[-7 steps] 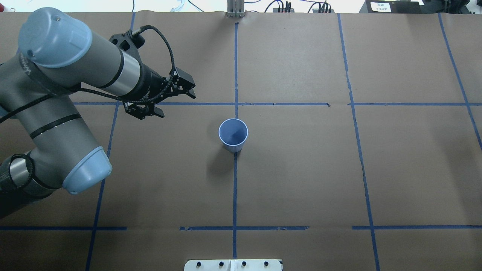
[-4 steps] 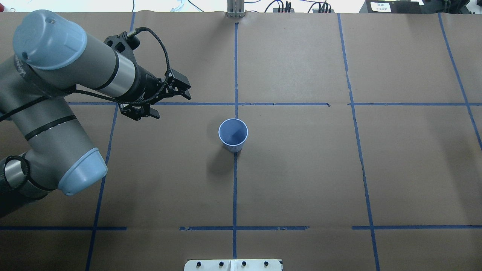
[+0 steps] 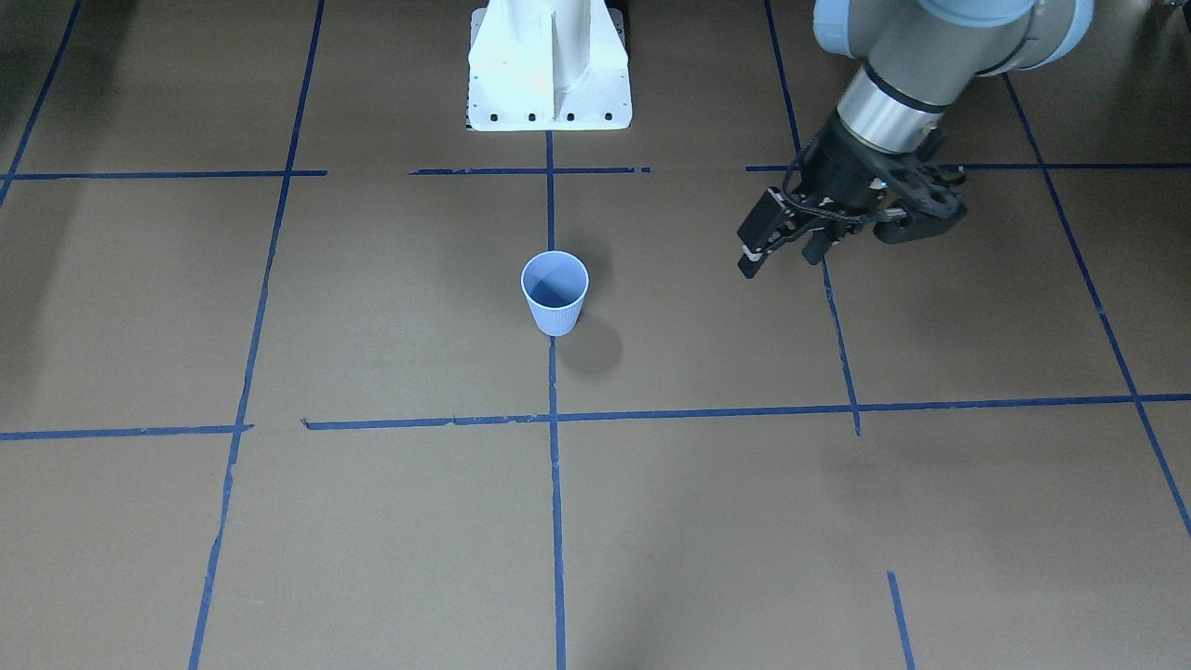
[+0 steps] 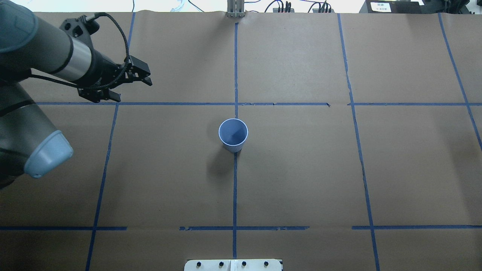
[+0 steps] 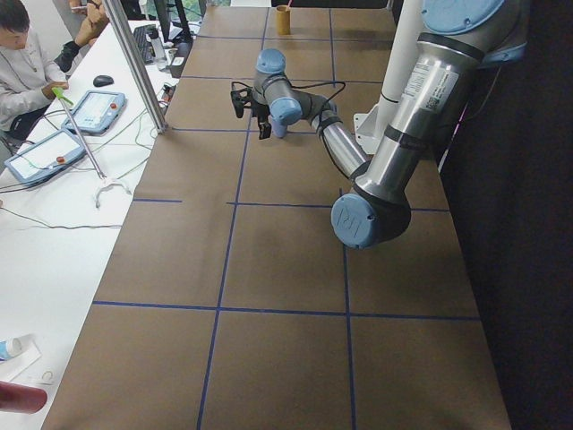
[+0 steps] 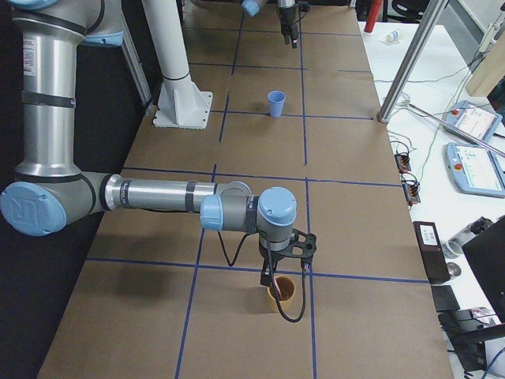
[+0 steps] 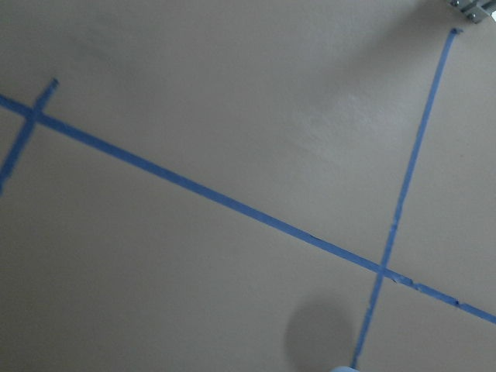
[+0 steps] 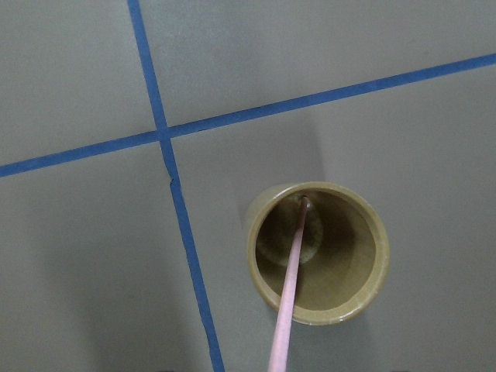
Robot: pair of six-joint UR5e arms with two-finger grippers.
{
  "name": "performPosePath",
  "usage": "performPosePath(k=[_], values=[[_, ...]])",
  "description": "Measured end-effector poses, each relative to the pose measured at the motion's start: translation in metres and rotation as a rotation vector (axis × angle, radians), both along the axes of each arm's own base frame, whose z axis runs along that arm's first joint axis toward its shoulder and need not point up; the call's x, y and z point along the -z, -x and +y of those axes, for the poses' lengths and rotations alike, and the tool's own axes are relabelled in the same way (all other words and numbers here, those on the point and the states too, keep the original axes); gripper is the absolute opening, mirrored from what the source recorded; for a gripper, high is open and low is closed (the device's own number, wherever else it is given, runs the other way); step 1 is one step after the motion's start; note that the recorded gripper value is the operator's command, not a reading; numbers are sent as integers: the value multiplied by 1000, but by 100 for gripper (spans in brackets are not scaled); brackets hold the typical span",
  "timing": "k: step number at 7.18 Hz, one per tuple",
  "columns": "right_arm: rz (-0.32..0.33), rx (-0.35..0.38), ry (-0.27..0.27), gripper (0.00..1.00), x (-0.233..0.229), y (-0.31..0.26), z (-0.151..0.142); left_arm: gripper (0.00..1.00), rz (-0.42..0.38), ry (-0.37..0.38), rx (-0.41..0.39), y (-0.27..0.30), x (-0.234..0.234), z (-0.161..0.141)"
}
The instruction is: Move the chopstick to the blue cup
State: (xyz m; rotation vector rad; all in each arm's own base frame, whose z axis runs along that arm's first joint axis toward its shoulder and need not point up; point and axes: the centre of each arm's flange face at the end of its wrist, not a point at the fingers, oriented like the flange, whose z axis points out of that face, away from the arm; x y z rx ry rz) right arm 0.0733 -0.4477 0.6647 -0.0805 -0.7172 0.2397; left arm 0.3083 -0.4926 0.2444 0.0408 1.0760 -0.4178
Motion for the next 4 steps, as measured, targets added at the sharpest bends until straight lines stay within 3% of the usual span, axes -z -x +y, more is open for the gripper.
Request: performPosePath(k=[1,2,3,4], values=[[-22,1,23,66,-4,9,-2,99,-1,-10,-4,8,-2,-1],[-38,1,46,28,-7,17,-3,99,3,-16,-9,12,0,1],[-44,3,59,8,-11,21,-4,99,9,-19,-14,14,1,3],[-45,7,65,2,-14,22,-3,99,12,-21,-16,15,2,3]])
